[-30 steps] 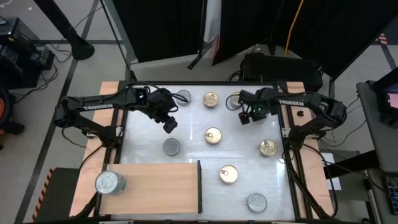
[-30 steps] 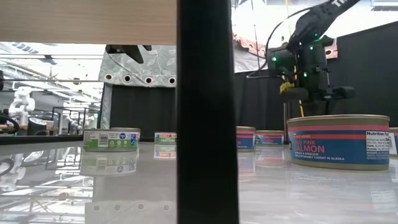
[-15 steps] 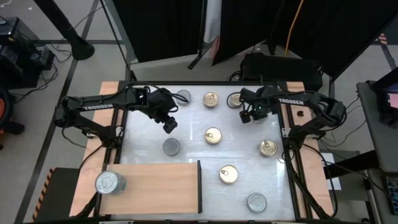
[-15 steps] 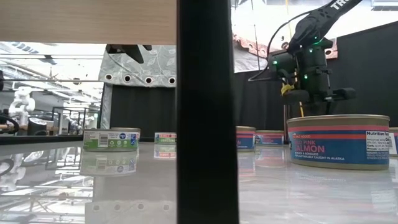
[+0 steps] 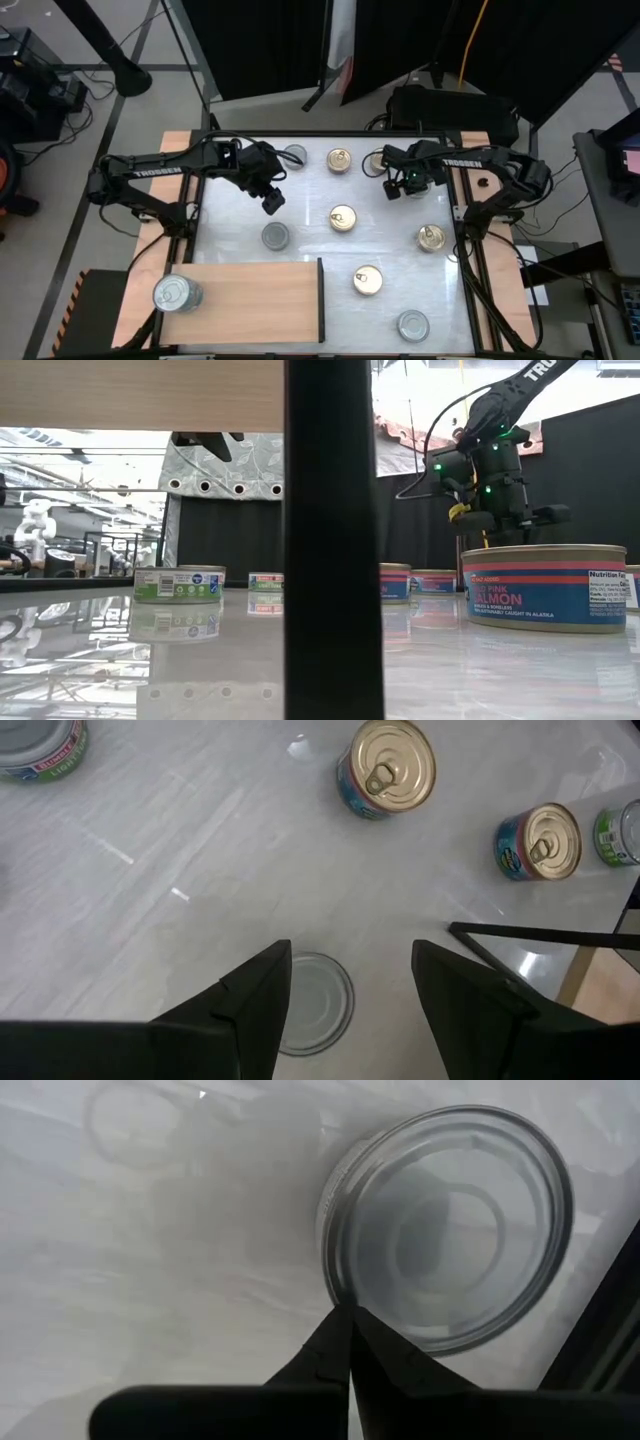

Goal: Stack canned seafood by type on shelf
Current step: Put the green tuna can on the shelf

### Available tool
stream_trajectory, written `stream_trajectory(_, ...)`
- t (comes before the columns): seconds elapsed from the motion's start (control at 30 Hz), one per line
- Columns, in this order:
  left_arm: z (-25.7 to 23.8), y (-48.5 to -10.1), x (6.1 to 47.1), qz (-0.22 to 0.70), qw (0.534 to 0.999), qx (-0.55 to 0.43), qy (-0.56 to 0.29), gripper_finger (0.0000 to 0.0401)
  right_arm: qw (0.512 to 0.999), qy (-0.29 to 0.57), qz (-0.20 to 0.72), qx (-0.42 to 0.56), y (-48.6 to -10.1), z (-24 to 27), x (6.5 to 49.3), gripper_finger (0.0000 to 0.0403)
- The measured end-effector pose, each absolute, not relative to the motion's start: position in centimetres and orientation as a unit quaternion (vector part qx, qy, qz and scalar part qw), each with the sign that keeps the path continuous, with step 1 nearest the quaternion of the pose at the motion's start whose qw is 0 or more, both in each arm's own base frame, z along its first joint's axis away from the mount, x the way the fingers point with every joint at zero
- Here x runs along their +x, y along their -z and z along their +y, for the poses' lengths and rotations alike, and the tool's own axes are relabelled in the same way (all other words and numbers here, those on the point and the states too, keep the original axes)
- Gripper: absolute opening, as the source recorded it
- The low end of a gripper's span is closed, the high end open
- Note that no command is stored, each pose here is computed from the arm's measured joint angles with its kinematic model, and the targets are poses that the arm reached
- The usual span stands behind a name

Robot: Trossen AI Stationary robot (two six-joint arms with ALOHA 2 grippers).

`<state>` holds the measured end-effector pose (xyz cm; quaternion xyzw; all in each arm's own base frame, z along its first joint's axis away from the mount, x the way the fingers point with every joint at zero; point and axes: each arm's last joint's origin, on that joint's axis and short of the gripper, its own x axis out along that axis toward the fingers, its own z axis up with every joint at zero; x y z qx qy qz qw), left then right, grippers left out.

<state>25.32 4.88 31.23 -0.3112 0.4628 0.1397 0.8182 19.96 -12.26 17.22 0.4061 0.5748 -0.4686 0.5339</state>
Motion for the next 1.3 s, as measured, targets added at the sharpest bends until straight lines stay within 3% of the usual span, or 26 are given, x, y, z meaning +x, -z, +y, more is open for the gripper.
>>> stream_trajectory(0.77,4.9,-31.2,25.3,0.463,0.819,-0.309,-0.138,0.0215,0.529,0.473,0.565,0.422,-14.6,-9.2,20.4,0.0000)
stream_trajectory(1.3,4.9,-31.2,25.3,0.463,0.819,-0.308,-0.141,0.0215,0.558,0.443,0.571,0.409,-14.4,-7.0,21.2,0.0000)
